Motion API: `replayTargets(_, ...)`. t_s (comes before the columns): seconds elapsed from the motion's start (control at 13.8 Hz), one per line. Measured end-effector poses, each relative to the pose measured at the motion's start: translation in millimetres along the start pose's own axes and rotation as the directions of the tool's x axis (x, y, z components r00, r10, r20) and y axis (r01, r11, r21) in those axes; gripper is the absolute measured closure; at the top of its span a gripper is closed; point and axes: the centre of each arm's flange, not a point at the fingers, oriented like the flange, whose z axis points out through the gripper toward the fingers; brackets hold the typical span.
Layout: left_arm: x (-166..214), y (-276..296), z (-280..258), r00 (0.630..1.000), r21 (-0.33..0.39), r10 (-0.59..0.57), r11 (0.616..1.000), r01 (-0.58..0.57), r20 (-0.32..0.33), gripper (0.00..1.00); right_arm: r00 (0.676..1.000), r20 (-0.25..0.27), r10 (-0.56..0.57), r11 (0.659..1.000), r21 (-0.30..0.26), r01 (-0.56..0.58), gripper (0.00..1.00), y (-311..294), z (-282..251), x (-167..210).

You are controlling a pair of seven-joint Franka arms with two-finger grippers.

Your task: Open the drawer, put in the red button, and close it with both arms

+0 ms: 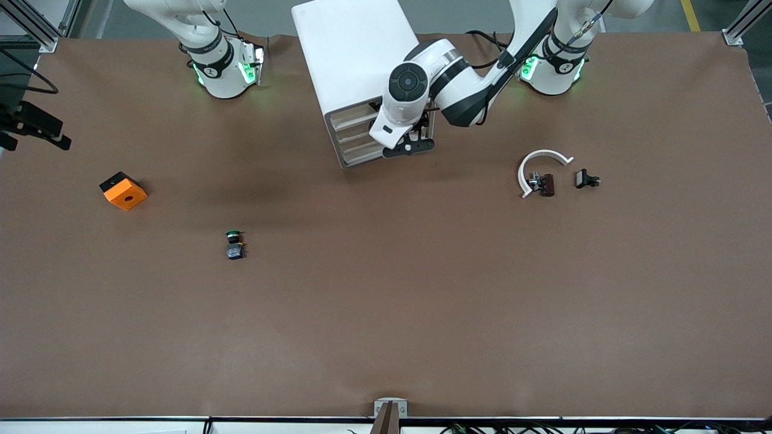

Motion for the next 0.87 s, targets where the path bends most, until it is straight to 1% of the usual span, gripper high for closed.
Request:
replayTargets(0.14, -5.0, 2.2, 1.2, 1.0, 0.009, 0.021, 1.0, -0.021, -0.016, 0.0, 1.0, 0.0, 0.022, 1.0, -0.003, -0.022, 0.0, -12.7, 1.2, 8.6)
replayTargets(0.36, -14.1, 7.3, 1.7, 0.993, 0.039, 0.083, 0.996, -0.08, -0.08, 0.0, 1.0, 0.028, 0.006, 1.0, -0.004, -0.006, 0.0, -18.9, 4.4, 7.9)
replayTargets(0.43, -15.7, 8.4, 1.3, 0.991, 0.045, 0.093, 0.995, -0.09, -0.092, 0.0, 0.999, 0.032, 0.002, 1.0, -0.004, -0.002, 0.0, -18.5, 4.8, 7.5)
replayTargets(0.65, -14.0, 8.4, -0.4, 0.991, 0.043, 0.093, 0.995, -0.089, -0.094, 0.0, 0.999, 0.032, 0.001, 1.0, -0.004, 0.0, 0.0, -18.5, 4.7, 7.4)
replayTargets(0.8, 1.8, 6.8, -14.3, 0.993, 0.015, 0.064, 0.998, -0.063, -0.103, 0.0, 1.0, 0.027, -0.001, 1.0, -0.004, 0.001, 0.0, -19.3, 2.3, 7.4)
replayTargets(0.87, 21.0, 1.9, -28.0, 0.993, -0.01, 0.03, 0.999, -0.032, -0.111, 0.0, 1.0, 0.026, -0.001, 1.0, -0.004, 0.001, 0.0, -19.5, 1.5, 7.4)
